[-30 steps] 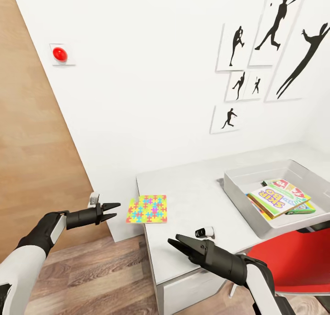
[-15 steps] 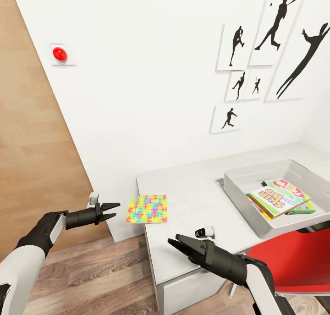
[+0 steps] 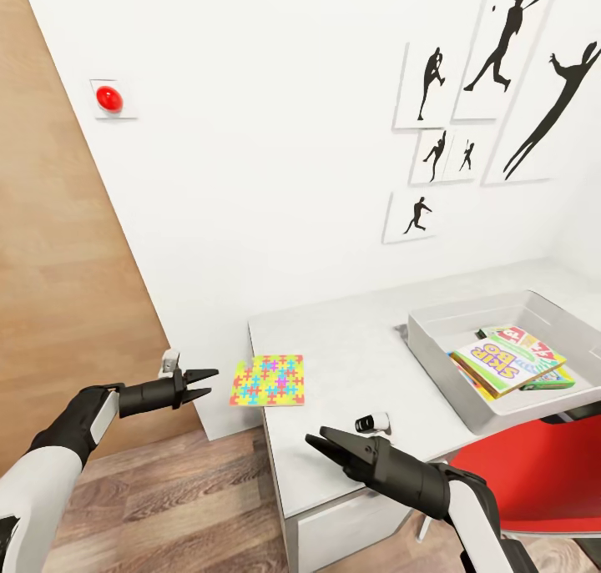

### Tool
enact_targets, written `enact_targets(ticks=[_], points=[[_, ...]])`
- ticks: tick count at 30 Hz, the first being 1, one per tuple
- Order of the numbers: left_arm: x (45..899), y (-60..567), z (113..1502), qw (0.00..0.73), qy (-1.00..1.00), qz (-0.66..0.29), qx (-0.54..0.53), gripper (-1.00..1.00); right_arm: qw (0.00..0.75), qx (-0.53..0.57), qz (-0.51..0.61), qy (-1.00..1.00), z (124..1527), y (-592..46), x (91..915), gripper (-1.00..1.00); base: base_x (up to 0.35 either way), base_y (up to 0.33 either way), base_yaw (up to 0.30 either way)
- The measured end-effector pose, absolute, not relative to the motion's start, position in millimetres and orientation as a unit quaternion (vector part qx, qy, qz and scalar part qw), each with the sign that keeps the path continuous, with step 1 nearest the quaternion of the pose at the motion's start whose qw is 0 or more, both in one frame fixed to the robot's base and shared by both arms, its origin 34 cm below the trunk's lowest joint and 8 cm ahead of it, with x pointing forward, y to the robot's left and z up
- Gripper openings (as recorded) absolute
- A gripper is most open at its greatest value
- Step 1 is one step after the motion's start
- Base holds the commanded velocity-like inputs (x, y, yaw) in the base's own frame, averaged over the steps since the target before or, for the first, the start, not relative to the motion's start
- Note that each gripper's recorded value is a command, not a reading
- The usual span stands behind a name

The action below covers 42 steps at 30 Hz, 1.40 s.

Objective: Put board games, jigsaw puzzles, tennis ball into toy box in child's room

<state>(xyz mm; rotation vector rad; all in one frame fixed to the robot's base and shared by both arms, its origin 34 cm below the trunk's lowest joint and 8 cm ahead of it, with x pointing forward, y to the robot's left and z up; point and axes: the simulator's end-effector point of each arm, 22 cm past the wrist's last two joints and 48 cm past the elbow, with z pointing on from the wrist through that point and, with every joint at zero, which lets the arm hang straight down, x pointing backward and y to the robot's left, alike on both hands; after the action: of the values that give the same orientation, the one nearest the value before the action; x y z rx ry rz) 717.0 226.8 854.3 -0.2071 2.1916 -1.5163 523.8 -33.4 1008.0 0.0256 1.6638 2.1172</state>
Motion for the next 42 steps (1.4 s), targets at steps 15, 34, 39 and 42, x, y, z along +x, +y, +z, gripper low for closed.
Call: enact_targets(ticks=[15,34,39,42], points=[[715.3,223.5,864.4,0.235,0.784,-0.571,-0.069,1.0,0.222,0.013,0.767,0.602,1006.7,-36.7,522.7,1.0,0.0,0.0,0.0],[714.8,222.7,867.4,0.235,0.78,-0.576,-0.067,1.0,0.221,0.015,0.769,0.6,1007.0,-37.8,522.1,1.0,0.0,0.0,0.0],[714.7,222.7,867.4,0.235,0.78,-0.576,-0.067,1.0,0.221,0.014,0.769,0.6,1007.0,-37.7,522.0,1.0,0.0,0.0,0.0],[714.7,222.7,867.4,0.235,0.78,-0.576,-0.067,1.0,0.22,0.014,0.769,0.6,1007.1,-37.9,521.9,1.0,0.0,0.0,0.0]])
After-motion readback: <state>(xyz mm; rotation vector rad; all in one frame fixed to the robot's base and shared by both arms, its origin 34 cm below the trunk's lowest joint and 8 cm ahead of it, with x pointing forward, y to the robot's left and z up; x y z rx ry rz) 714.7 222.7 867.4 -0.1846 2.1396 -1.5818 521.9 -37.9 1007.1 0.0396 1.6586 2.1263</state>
